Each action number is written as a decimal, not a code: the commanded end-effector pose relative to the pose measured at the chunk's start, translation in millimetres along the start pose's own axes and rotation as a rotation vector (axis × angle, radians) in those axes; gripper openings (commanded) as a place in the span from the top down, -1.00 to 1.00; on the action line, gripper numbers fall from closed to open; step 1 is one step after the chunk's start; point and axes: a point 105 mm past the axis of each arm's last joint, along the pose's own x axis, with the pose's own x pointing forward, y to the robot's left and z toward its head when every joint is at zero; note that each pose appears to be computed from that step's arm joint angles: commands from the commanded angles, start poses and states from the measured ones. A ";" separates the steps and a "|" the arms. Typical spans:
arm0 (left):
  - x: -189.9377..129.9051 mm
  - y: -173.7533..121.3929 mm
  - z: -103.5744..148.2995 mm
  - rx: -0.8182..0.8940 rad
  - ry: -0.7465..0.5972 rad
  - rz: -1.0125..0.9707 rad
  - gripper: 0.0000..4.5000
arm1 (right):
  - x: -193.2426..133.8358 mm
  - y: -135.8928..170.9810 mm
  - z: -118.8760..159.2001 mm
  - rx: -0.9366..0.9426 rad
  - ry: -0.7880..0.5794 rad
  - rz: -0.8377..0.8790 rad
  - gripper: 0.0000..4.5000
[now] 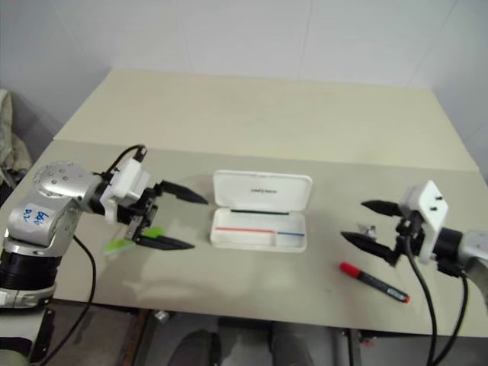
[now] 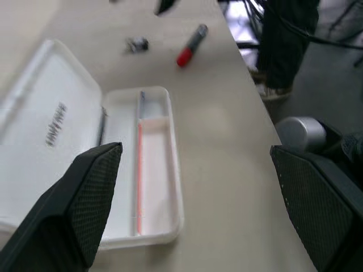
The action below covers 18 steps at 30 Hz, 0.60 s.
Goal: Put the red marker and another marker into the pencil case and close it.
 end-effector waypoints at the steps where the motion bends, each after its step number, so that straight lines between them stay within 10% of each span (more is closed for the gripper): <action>1: 8.3 0.8 6.7 0.039 -0.098 0.019 -0.99 | -18.8 10.6 7.4 -0.016 0.075 0.018 -1.00; 18: 0.2 8.1 26.2 0.042 -0.153 0.000 -0.99 | -41.3 6.8 -77.3 0.080 0.549 0.025 -1.00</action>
